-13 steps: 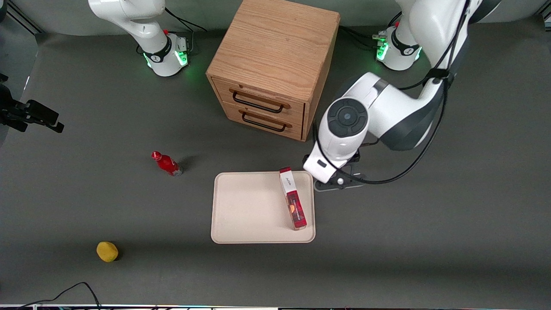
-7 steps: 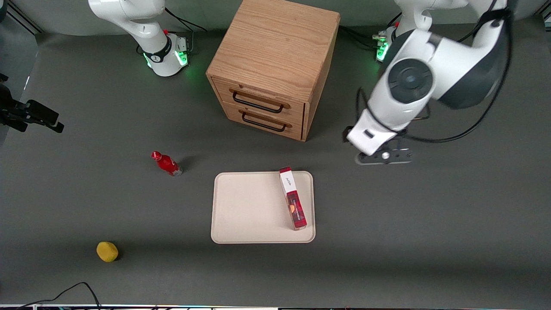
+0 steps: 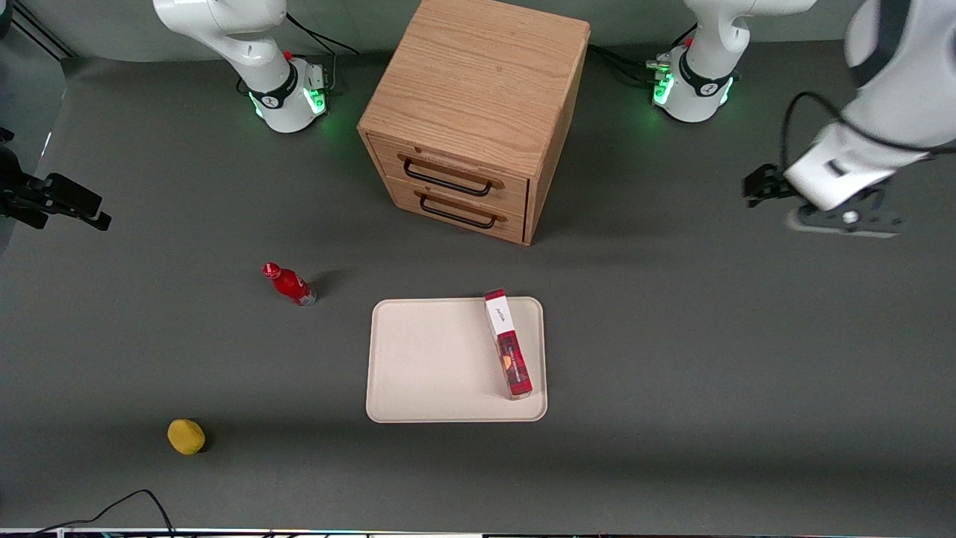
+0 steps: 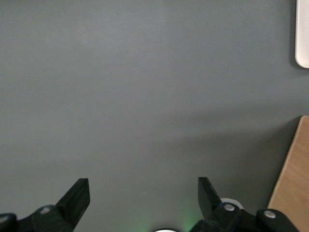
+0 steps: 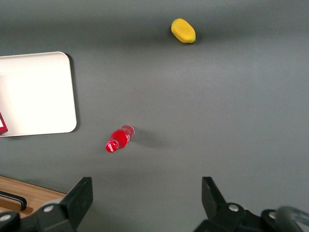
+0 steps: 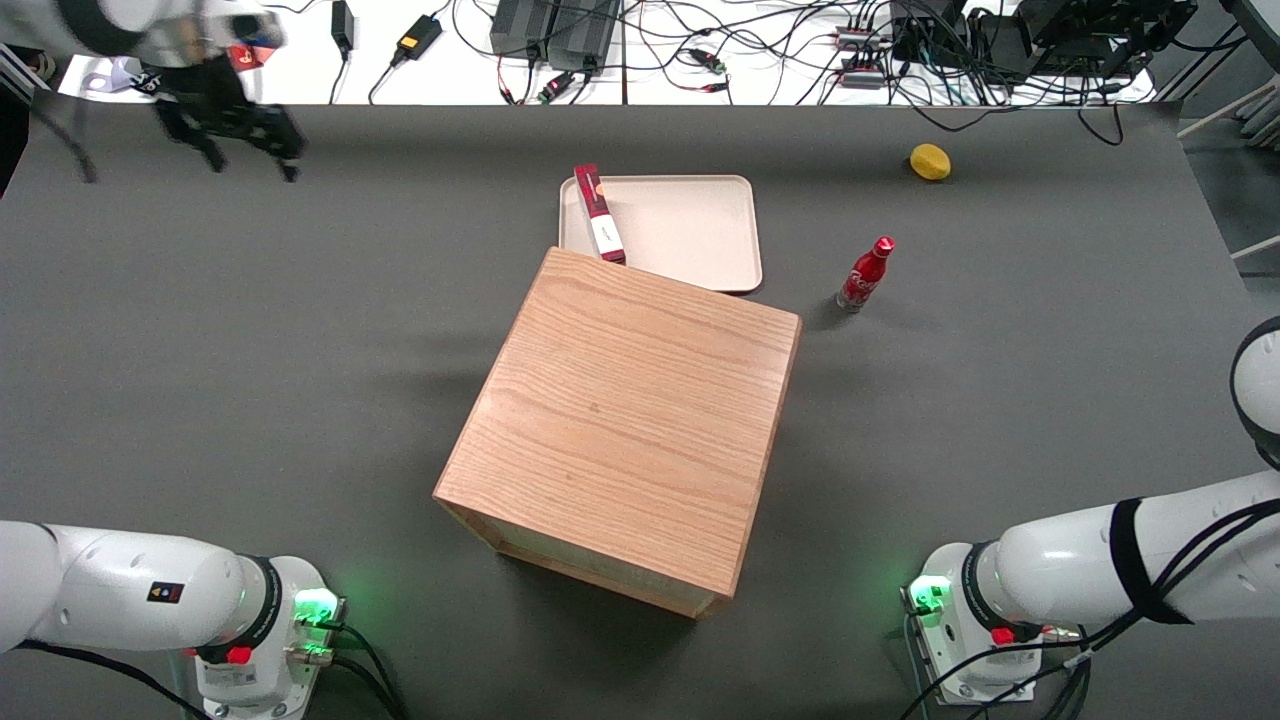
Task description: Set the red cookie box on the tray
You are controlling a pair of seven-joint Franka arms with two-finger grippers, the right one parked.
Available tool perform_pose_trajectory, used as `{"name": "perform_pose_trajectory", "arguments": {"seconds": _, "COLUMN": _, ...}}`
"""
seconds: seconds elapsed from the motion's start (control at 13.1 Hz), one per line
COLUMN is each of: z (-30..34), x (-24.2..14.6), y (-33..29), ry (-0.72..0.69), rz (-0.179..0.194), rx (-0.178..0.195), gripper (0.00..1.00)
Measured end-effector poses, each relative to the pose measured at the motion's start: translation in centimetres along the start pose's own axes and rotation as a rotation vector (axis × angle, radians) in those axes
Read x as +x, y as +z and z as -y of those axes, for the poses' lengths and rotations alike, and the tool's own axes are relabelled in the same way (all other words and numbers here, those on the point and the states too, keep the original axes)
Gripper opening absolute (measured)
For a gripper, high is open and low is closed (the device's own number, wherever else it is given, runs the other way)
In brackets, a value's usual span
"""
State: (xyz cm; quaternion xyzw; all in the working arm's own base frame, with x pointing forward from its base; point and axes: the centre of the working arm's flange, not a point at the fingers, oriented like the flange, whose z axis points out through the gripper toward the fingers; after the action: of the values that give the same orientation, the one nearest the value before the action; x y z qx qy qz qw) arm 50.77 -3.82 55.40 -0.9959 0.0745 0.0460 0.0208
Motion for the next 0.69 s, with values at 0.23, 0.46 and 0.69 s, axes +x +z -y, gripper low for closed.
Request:
{"name": "perform_pose_trajectory", "arguments": {"seconds": 0.23, "z": 2.7, "x": -1.7, "y": -1.6, "ry": 0.015, "rz": -0.023, "rx": -0.006, "gripper": 1.00}}
{"name": "perform_pose_trajectory", "arguments": {"seconds": 0.46, "z": 2.3, "x": -1.1, "y": -2.4, "ry": 0.026, "rz": -0.044, "rx": 0.009, "gripper": 1.00}}
{"name": "perform_pose_trajectory", "arguments": {"seconds": 0.69, "z": 3.9, "x": 1.1, "y": -2.9, "ry": -0.036, "rz": -0.057, "rx": 0.017, "gripper": 1.00}}
